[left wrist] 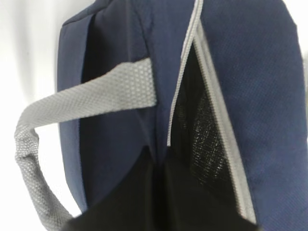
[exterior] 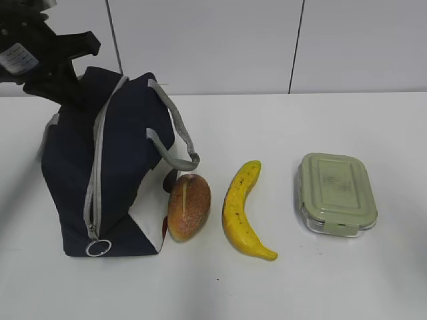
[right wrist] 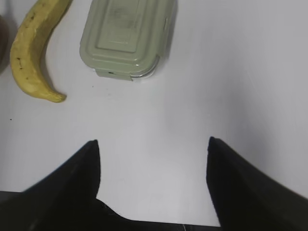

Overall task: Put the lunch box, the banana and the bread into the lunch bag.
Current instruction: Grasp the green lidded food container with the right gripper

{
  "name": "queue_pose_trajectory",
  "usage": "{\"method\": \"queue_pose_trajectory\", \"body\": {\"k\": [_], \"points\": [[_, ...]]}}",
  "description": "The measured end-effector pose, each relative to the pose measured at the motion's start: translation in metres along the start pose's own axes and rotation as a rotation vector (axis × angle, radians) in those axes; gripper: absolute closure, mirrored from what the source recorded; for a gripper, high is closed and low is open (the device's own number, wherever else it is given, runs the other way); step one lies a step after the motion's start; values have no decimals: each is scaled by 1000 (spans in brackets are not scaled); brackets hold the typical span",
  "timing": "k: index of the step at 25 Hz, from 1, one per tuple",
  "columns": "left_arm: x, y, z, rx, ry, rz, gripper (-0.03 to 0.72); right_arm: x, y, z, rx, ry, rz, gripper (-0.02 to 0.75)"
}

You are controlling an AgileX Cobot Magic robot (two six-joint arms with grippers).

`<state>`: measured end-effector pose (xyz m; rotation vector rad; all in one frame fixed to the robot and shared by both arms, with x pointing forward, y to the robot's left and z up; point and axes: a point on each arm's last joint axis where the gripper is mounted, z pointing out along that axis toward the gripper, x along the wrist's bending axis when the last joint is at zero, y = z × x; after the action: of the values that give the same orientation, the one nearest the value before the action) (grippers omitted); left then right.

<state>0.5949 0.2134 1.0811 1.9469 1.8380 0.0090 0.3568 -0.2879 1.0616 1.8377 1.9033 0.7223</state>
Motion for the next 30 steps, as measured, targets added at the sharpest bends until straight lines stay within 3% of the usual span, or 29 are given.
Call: {"method": "queue_pose_trajectory", "body": {"k": [15,21,30], "points": [[0,0,0,1,0,0,690,1,66,77,263,37,46,228],[0,0,0,1,0,0,691,9,88,101,310,133,57,134],[0,0,0,1,0,0,691,-28,100,133,354,164,193,118]]}}
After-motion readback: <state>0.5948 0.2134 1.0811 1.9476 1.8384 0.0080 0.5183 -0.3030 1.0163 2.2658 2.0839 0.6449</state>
